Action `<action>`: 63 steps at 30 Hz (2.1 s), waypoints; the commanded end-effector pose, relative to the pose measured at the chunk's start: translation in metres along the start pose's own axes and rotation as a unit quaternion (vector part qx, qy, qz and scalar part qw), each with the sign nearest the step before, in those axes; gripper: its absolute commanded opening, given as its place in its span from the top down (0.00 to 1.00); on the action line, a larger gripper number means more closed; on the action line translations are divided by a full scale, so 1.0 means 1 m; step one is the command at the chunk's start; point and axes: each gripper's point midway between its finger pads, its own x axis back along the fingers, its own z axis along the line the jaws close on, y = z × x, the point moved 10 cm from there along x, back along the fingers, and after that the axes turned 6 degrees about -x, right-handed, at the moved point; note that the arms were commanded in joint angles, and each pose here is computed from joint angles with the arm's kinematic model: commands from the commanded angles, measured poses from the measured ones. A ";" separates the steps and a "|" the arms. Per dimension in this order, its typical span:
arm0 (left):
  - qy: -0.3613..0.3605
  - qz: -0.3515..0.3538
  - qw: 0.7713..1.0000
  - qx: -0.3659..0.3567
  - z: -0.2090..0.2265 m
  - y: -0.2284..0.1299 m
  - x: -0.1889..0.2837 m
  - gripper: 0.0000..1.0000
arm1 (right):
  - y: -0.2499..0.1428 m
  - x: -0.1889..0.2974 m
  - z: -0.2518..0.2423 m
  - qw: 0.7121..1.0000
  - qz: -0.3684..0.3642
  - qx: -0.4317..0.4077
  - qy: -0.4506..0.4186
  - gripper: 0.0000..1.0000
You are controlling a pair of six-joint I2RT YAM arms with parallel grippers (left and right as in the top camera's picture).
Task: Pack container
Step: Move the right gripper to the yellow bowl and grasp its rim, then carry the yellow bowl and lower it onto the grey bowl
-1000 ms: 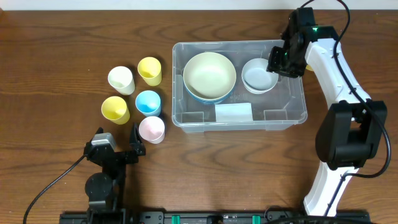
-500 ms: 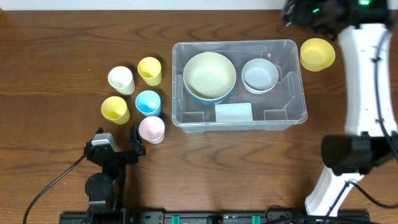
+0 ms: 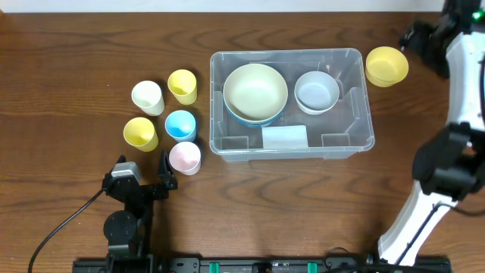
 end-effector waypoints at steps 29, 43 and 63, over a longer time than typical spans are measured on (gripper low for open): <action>0.016 0.023 1.000 -0.004 0.003 -0.011 -0.001 0.02 | -0.004 -0.102 -0.040 0.991 0.108 -0.047 -0.059 0.99; 0.016 0.023 1.000 -0.004 0.003 -0.011 -0.001 0.02 | -0.006 0.172 0.050 0.958 -0.025 0.129 0.254 0.98; 0.016 0.023 1.000 -0.004 0.003 -0.011 -0.001 0.02 | -0.140 0.072 0.120 0.957 0.116 0.255 0.072 0.95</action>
